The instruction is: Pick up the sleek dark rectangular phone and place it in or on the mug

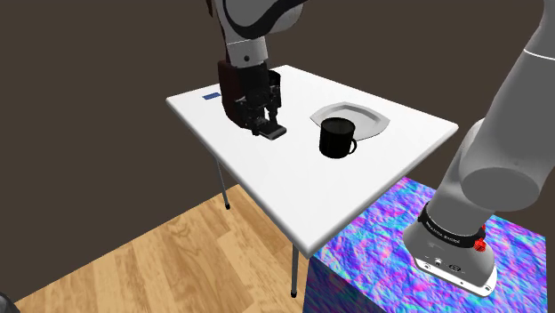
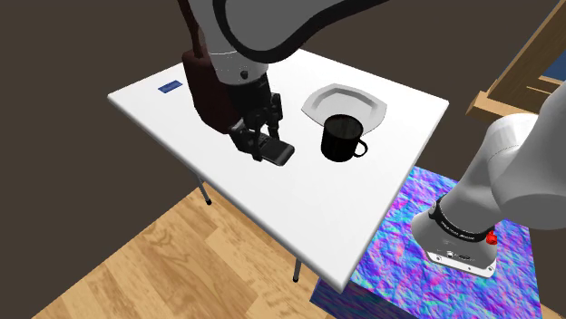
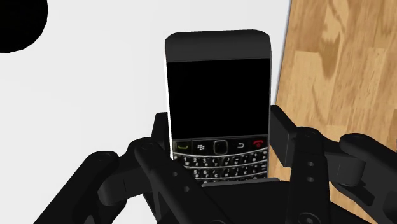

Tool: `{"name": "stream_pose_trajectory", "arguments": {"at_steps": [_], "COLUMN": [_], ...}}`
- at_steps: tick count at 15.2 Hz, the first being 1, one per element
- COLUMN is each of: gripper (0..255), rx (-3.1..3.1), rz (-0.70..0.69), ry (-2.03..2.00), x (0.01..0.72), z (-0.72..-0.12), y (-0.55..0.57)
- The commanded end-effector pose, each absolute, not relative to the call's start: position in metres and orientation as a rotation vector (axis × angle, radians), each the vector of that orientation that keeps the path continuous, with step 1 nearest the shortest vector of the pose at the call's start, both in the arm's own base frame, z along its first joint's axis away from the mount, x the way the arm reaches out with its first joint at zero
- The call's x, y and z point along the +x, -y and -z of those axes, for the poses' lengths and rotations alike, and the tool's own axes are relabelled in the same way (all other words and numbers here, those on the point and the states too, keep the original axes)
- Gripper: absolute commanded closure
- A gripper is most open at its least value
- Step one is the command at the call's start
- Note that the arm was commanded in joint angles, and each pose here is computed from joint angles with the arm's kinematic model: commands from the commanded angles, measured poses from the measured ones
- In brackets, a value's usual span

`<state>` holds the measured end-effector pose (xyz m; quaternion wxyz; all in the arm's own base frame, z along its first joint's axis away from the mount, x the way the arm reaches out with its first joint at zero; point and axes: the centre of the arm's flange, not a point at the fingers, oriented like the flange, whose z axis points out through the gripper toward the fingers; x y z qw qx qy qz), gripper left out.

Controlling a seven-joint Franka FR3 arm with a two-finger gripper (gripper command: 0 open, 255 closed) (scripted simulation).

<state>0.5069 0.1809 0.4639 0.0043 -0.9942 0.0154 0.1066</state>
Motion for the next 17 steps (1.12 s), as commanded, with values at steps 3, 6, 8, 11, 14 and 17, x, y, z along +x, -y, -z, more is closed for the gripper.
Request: {"name": "stream_pose_trajectory", "arguments": {"at_steps": [3,6,8,11,14,17], "gripper": [255,255,255,255,255,255], "rx": [-3.115,-3.115,-3.115,-3.115,-3.115,-3.115], "rz": [-0.334,-0.334,-0.334,-0.334,-0.334,-0.334], "ry": [-0.048,-0.048,-0.048,-0.048,-0.048,-0.048], "x": [0.507,0.507,0.492,0.47,0.449,0.427], "z": [-0.486,-0.5,-0.501,-0.502,-0.503,-0.504], "y": [-0.182,-0.182,-0.16,-0.127,-0.094,-0.061]}}
